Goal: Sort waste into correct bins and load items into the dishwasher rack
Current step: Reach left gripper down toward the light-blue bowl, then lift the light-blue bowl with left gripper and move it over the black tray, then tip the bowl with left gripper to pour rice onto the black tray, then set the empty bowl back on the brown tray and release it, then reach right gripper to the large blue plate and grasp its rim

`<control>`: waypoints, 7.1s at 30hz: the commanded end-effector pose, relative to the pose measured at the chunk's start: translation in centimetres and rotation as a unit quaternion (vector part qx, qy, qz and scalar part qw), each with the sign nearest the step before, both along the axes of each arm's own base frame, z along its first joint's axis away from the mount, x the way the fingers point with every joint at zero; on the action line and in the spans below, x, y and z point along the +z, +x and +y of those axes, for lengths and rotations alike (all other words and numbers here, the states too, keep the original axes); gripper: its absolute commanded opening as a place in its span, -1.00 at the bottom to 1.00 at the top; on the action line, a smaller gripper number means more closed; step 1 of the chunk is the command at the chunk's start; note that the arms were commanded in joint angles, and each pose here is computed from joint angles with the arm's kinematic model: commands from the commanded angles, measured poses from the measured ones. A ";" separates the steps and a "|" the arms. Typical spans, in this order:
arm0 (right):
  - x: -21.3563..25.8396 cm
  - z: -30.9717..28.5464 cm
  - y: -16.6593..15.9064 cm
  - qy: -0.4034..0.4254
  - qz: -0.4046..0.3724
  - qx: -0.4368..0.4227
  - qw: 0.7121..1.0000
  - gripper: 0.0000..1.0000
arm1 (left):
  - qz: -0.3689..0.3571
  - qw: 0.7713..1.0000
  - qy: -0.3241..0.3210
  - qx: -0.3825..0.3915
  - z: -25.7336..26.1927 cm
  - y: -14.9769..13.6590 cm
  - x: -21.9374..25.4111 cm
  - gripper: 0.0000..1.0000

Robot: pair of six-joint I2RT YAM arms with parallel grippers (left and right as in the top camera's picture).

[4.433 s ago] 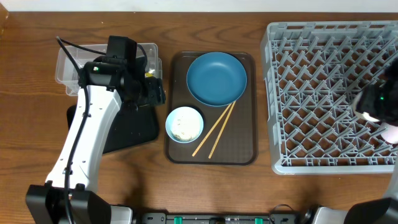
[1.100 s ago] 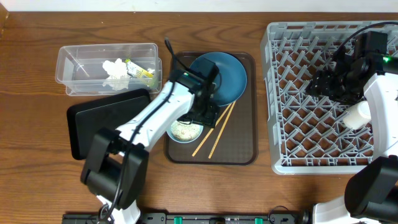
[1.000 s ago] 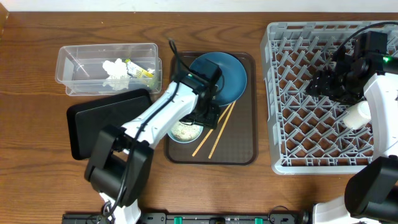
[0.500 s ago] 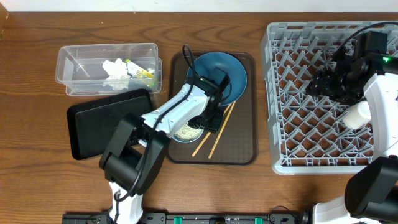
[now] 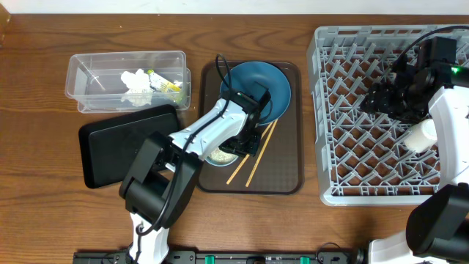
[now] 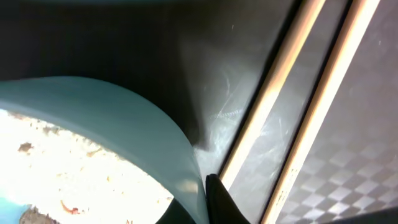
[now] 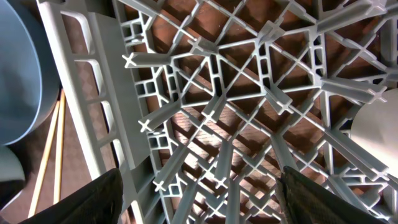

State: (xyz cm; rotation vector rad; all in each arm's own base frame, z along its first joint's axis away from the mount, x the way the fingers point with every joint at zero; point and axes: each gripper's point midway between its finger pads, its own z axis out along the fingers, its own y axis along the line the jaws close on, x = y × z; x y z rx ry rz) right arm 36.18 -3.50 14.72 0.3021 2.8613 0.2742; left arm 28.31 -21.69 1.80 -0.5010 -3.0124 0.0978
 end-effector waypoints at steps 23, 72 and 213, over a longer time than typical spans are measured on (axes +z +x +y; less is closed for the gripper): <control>0.5 -0.2 0.0 -0.020 -0.004 0.020 1.000 0.57 | -0.049 0.960 -0.214 0.176 10.0 4.6 12.2 -0.88; 0.4 -0.1 -0.3 -0.020 0.001 0.023 1.000 0.58 | -0.074 0.625 -0.650 0.426 27.1 6.1 13.4 -0.88; -4.4 19.3 12.7 -0.062 -0.144 0.089 0.984 -0.98 | -0.201 0.927 -0.071 0.309 22.0 -0.1 15.6 0.42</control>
